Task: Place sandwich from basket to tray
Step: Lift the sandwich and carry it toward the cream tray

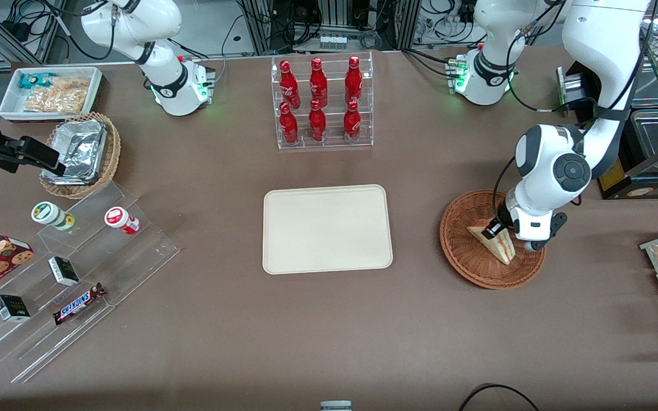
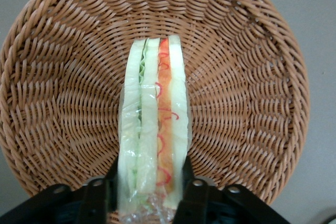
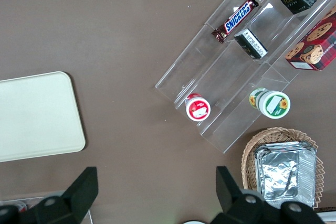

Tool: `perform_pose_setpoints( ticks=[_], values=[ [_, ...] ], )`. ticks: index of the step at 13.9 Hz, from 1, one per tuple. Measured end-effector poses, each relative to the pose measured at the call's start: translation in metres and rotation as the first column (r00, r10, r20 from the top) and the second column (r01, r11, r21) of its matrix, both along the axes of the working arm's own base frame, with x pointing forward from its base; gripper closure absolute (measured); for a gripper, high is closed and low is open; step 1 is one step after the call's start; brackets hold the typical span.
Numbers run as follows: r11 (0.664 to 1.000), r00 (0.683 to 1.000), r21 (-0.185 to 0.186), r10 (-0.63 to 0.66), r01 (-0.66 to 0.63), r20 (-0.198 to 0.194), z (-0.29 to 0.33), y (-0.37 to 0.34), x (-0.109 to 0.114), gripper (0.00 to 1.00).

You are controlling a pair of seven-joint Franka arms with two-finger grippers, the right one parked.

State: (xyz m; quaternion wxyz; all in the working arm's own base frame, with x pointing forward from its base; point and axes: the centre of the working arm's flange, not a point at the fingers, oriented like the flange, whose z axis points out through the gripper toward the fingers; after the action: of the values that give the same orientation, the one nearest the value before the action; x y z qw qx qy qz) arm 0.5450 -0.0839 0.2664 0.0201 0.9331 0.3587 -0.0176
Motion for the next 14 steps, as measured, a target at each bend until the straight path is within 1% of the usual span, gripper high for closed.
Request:
perform_pose_setpoints(
  ticks=[1,2,3,6,8,9,10,11,12,13,14],
  values=[
    [1.000,1.000,-0.001,0.001,-0.001,0.007,0.003,0.000,0.003,0.66],
    [1.000,1.000,-0.002,0.001,-0.001,0.014,0.008,0.000,0.006,0.74],
    [1.000,1.000,0.000,0.001,-0.001,0.011,0.014,-0.001,0.010,0.81],
    [1.000,0.999,0.013,-0.011,0.011,-0.038,0.058,-0.006,0.026,0.84],
    [0.999,0.996,0.018,-0.045,0.046,-0.072,0.110,-0.024,0.036,0.86],
    [0.997,0.995,0.016,-0.071,0.073,-0.077,0.138,-0.040,0.039,0.86],
    [0.994,0.992,0.009,-0.105,0.106,-0.067,0.162,-0.060,0.040,0.86],
    [0.990,0.989,-0.002,-0.143,0.143,-0.048,0.181,-0.083,0.040,0.86],
    [0.983,0.982,-0.014,-0.185,0.185,-0.034,0.191,-0.109,0.035,0.86],
    [0.973,0.973,-0.027,-0.230,0.229,-0.029,0.195,-0.136,0.028,0.86],
    [0.961,0.961,-0.036,-0.276,0.274,-0.032,0.193,-0.162,0.019,0.87]
  ],
)
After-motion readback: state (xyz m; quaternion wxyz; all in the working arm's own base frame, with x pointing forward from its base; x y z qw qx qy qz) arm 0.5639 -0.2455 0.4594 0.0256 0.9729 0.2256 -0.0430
